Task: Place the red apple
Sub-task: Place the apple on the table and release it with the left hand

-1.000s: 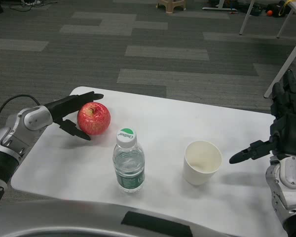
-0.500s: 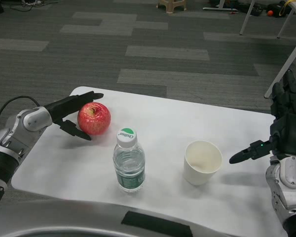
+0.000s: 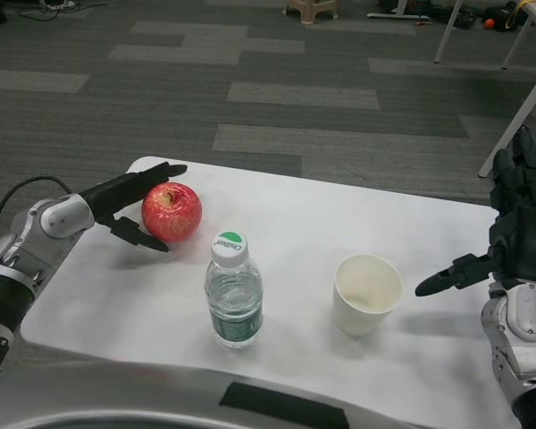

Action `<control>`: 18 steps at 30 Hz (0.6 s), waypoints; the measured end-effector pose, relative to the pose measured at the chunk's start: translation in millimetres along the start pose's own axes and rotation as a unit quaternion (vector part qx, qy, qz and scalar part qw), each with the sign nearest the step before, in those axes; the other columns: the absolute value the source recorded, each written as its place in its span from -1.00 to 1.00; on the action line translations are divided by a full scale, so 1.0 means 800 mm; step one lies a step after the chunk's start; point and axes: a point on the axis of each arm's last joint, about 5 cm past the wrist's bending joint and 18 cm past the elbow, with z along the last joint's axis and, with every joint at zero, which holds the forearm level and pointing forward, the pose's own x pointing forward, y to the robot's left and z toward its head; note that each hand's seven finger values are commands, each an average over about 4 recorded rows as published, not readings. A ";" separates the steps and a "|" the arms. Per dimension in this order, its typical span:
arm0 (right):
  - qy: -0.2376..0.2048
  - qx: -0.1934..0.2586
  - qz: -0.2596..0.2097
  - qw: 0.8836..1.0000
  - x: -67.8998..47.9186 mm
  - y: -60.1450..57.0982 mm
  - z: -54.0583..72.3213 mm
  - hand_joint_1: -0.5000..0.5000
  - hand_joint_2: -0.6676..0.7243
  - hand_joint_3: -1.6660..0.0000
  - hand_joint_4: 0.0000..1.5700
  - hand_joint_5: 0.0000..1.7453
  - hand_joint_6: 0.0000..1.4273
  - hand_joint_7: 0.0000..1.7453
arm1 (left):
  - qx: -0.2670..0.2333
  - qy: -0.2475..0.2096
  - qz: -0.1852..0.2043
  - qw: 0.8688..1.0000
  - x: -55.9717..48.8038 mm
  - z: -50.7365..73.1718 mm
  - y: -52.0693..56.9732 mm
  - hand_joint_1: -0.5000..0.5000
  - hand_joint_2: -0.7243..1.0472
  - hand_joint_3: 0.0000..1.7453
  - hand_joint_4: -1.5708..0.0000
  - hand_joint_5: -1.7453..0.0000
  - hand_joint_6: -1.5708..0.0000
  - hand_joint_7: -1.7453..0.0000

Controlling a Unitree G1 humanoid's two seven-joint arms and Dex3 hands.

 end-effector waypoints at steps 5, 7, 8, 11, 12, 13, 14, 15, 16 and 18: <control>0.000 0.000 0.000 1.000 0.000 0.000 0.000 -0.83 1.00 1.00 -1.00 -1.00 -1.00 -1.00 | -0.039 -0.011 0.007 0.999 0.001 -0.003 -0.002 -1.00 0.83 -0.98 1.00 -0.41 1.00 0.76; 0.000 0.000 0.000 1.000 0.000 0.000 0.000 -0.83 1.00 1.00 -1.00 -1.00 -1.00 -1.00 | -0.053 -0.017 0.008 0.998 0.001 -0.004 -0.003 -1.00 0.60 -1.00 1.00 -0.41 1.00 0.76; 0.000 0.000 0.000 1.000 0.000 0.000 0.000 -0.83 1.00 1.00 -1.00 -1.00 -1.00 -1.00 | -0.056 -0.019 0.008 0.998 0.001 -0.004 -0.004 -1.00 0.53 -1.00 1.00 -0.41 1.00 0.78; 0.000 0.000 0.000 1.000 0.000 0.000 0.000 -0.83 1.00 1.00 -1.00 -1.00 -1.00 -1.00 | -0.059 -0.023 0.007 0.998 0.002 -0.004 -0.005 -1.00 0.30 -1.00 1.00 -0.41 1.00 0.84; 0.000 0.000 0.000 1.000 0.000 0.000 0.000 -0.83 1.00 1.00 -1.00 -1.00 -1.00 -1.00 | -0.060 -0.024 0.007 0.998 0.002 -0.004 -0.005 -1.00 0.25 -1.00 1.00 -0.41 1.00 0.84; 0.000 0.000 0.000 1.000 0.000 0.000 0.000 -0.83 1.00 1.00 -1.00 -1.00 -1.00 -1.00 | -0.060 -0.024 0.007 0.998 0.003 -0.004 -0.005 -1.00 0.23 -1.00 1.00 -0.38 1.00 0.84; 0.000 0.000 0.000 1.000 0.000 0.000 0.000 -0.83 1.00 1.00 -1.00 -1.00 -1.00 -1.00 | -0.060 -0.025 0.006 0.998 0.003 -0.004 -0.006 -1.00 0.20 -1.00 1.00 -0.35 1.00 0.84; 0.000 0.000 0.000 1.000 0.000 0.000 0.000 -0.83 1.00 1.00 -1.00 -1.00 -1.00 -1.00 | -0.059 -0.027 0.005 0.998 0.004 -0.004 -0.006 -1.00 0.23 -1.00 1.00 -0.32 1.00 0.84; 0.000 0.000 0.000 1.000 0.000 0.000 0.000 -0.83 1.00 1.00 -1.00 -1.00 -1.00 -1.00 | -0.057 -0.028 0.004 0.998 0.004 -0.003 -0.006 -1.00 0.25 -1.00 1.00 -0.29 1.00 0.84; 0.000 0.000 0.000 1.000 0.000 0.000 0.000 -0.83 1.00 1.00 -1.00 -1.00 -1.00 -1.00 | -0.053 -0.032 0.000 0.998 0.006 -0.001 -0.007 -1.00 0.35 -1.00 1.00 -0.29 1.00 0.84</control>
